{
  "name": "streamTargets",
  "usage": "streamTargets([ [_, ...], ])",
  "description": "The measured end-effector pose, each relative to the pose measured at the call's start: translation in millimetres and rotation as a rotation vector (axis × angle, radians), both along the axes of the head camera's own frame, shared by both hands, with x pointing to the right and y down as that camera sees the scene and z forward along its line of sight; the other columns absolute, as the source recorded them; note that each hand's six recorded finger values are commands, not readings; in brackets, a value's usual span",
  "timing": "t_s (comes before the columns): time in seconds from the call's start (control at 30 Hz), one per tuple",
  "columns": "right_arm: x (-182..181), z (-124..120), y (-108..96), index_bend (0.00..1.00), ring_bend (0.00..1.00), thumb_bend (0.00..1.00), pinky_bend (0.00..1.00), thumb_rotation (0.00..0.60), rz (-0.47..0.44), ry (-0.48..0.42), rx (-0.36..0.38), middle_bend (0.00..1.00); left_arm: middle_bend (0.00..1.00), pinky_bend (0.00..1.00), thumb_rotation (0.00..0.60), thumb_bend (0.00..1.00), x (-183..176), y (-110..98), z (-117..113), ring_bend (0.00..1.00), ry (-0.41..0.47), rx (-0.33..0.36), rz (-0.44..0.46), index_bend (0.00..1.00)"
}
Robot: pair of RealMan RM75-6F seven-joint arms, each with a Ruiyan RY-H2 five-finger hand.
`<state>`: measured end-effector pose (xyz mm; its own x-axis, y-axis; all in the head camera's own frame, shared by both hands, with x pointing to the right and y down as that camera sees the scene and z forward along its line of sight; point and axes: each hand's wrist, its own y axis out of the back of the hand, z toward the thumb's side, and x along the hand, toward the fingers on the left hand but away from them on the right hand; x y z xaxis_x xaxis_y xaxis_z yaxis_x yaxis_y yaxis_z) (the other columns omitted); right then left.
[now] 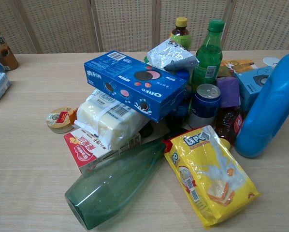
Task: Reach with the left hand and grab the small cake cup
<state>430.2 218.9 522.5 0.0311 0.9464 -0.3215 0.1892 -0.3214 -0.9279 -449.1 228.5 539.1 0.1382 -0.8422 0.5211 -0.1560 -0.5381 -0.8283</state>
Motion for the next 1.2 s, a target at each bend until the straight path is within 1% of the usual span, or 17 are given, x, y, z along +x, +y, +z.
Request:
streamTargets([
  [0.13, 1, -4, -1, 0.0, 0.0, 0.0, 0.0, 0.6, 0.002, -0.014, 0.01, 0.0, 0.0, 0.0, 0.6, 0.0, 10, -6, 18, 0.0, -0.003, -0.045, 0.025, 0.04],
  [0.23, 0, -7, -1, 0.0, 0.0, 0.0, 0.0, 0.6, -0.002, -0.023, 0.015, 0.0, 0.0, 0.0, 0.6, 0.0, 19, -18, 35, 0.0, -0.013, -0.091, 0.051, 0.04],
  [0.37, -2, -7, 0, 0.0, 0.0, 0.0, 0.0, 0.6, -0.01, -0.025, 0.014, 0.0, 0.0, 0.0, 0.6, 0.0, 39, -41, 62, 0.0, -0.057, -0.157, 0.119, 0.04],
  [0.47, -2, -7, 0, 0.0, 0.0, 0.0, 0.0, 0.6, -0.011, -0.026, 0.014, 0.0, 0.0, 0.0, 0.6, 0.0, 53, -58, 78, 0.0, -0.092, -0.183, 0.148, 0.04],
  [0.77, -1, -7, 0, 0.0, 0.0, 0.0, 0.0, 0.6, -0.009, -0.035, 0.011, 0.0, 0.0, 0.0, 0.6, 0.0, 83, -92, 125, 0.0, -0.138, -0.284, 0.101, 0.04],
  [0.9, 0, -6, -1, 0.0, 0.0, 0.0, 0.0, 0.6, -0.008, -0.036, 0.007, 0.0, 0.0, 0.0, 0.6, 0.0, 99, -100, 146, 0.0, -0.17, -0.324, 0.092, 0.04],
  [1.07, 1, -6, -1, 0.0, 0.0, 0.0, 0.0, 0.6, -0.004, -0.041, 0.009, 0.0, 0.0, 0.0, 0.6, 0.0, 125, -102, 170, 0.0, -0.206, -0.374, 0.098, 0.04],
  [1.2, 3, -8, -2, 0.0, 0.0, 0.0, 0.0, 0.6, 0.005, -0.048, 0.012, 0.0, 0.0, 0.02, 0.6, 0.0, 145, -102, 183, 0.0, -0.24, -0.387, 0.127, 0.04],
])
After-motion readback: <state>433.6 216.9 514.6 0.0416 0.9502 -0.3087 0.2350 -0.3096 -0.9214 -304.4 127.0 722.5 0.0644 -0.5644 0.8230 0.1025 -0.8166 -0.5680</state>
